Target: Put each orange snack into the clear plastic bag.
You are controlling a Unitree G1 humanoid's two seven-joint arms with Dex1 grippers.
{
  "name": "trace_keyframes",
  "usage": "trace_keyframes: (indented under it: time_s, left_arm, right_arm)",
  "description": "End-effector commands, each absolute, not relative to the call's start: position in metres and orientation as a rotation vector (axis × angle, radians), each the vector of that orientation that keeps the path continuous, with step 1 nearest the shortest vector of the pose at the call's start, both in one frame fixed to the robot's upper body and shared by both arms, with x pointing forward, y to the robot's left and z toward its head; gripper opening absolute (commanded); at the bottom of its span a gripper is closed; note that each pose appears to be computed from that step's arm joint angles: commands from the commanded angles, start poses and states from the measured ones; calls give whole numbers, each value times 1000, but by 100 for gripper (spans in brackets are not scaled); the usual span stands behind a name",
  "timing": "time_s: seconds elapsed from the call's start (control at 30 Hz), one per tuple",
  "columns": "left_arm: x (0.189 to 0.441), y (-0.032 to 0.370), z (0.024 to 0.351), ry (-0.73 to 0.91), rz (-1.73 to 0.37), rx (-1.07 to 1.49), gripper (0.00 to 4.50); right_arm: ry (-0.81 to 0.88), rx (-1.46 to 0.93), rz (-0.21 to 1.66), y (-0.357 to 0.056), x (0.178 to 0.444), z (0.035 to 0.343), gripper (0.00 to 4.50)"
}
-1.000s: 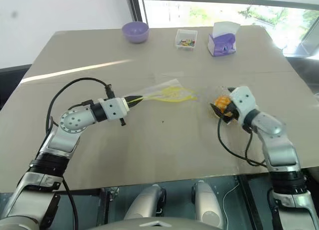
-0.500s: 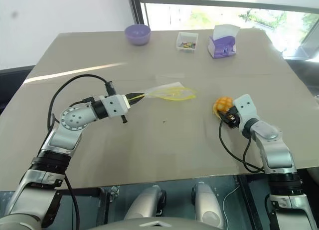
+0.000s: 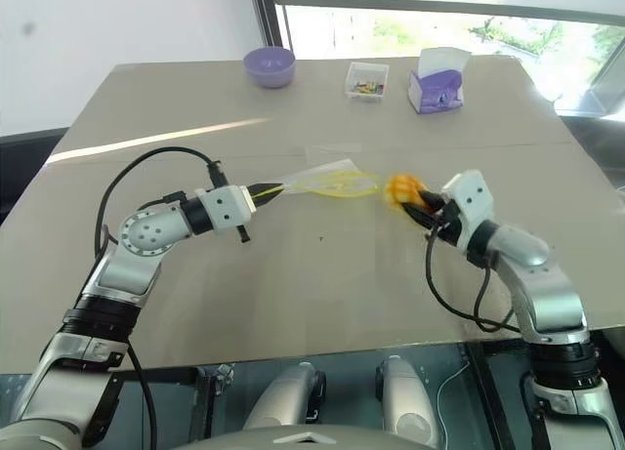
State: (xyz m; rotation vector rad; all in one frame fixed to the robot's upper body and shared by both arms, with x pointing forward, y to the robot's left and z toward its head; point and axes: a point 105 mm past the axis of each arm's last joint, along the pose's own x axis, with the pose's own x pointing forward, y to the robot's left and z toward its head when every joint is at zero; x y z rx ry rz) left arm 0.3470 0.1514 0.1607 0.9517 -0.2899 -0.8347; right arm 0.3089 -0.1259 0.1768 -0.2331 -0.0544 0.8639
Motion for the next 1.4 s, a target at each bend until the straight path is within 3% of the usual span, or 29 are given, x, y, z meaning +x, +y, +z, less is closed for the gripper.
trace_keyframes:
  time_s: [0.03, 0.3, 0.67, 0.83, 1.13, 1.3, 1.4]
  left_arm:
    - [345, 145, 179, -365, -818, 971, 0]
    - [336, 136, 181, -402, -852, 970, 0]
    - [309, 124, 156, -419, -1031, 1069, 0]
    - [306, 130, 143, -411, -1092, 1162, 0]
    - [312, 135, 146, -441, -1095, 1241, 0]
    - [312, 134, 148, -460, -1106, 1265, 0]
    - [314, 134, 150, -465, -1104, 1274, 0]
  right_arm:
    - [-76, -228, 999, -101, 295, 189, 114]
    - [-28, -205, 1100, -81, 303, 182, 114]
    - [46, -146, 1170, -73, 339, 172, 114]
    - [129, -249, 1226, -70, 344, 160, 114]
    - [129, -424, 1150, -66, 355, 158, 114]
    - [131, -256, 1121, -56, 355, 163, 114]
    - [166, -461, 1028, -61, 364, 139, 114]
